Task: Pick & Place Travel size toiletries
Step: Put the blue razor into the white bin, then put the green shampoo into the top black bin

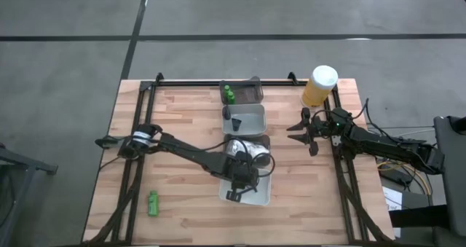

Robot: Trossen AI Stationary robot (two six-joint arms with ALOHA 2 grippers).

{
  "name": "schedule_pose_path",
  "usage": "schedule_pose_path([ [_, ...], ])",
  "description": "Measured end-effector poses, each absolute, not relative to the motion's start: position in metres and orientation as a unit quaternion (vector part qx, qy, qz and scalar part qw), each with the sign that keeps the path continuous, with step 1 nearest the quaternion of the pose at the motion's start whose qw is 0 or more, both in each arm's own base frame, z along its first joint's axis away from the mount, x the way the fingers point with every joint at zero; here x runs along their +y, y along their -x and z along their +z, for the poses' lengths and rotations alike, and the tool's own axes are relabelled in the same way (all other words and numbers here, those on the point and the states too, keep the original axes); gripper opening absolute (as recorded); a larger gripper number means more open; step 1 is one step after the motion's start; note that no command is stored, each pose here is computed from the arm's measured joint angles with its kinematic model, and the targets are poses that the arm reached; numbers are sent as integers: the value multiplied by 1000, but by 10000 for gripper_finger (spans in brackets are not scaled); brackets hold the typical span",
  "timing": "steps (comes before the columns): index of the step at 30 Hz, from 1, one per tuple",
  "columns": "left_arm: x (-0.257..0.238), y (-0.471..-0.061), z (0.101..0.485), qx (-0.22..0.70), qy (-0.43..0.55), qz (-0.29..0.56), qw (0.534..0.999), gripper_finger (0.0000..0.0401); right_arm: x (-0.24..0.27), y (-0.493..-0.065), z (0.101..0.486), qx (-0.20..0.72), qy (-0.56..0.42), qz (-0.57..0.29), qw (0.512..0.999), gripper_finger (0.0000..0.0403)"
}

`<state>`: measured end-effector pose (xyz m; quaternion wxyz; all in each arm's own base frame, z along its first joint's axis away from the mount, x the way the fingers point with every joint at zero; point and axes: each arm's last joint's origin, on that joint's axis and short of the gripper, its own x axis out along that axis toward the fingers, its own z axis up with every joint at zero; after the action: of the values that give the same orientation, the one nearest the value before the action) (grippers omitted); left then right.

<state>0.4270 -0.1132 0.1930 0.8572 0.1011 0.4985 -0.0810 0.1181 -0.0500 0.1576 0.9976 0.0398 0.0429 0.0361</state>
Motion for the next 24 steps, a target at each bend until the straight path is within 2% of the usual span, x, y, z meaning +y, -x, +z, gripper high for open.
schedule_pose_path([
  [11,-112,-427,193,499,-92,-74,858,71,-50,-118,158,43,-40,36,998,158],
  [20,-112,-428,193,497,-90,-73,860,148,-50,-118,158,43,-40,36,998,178],
  [24,-112,-428,193,497,-91,-73,860,170,-50,-118,158,43,-40,36,998,186],
])
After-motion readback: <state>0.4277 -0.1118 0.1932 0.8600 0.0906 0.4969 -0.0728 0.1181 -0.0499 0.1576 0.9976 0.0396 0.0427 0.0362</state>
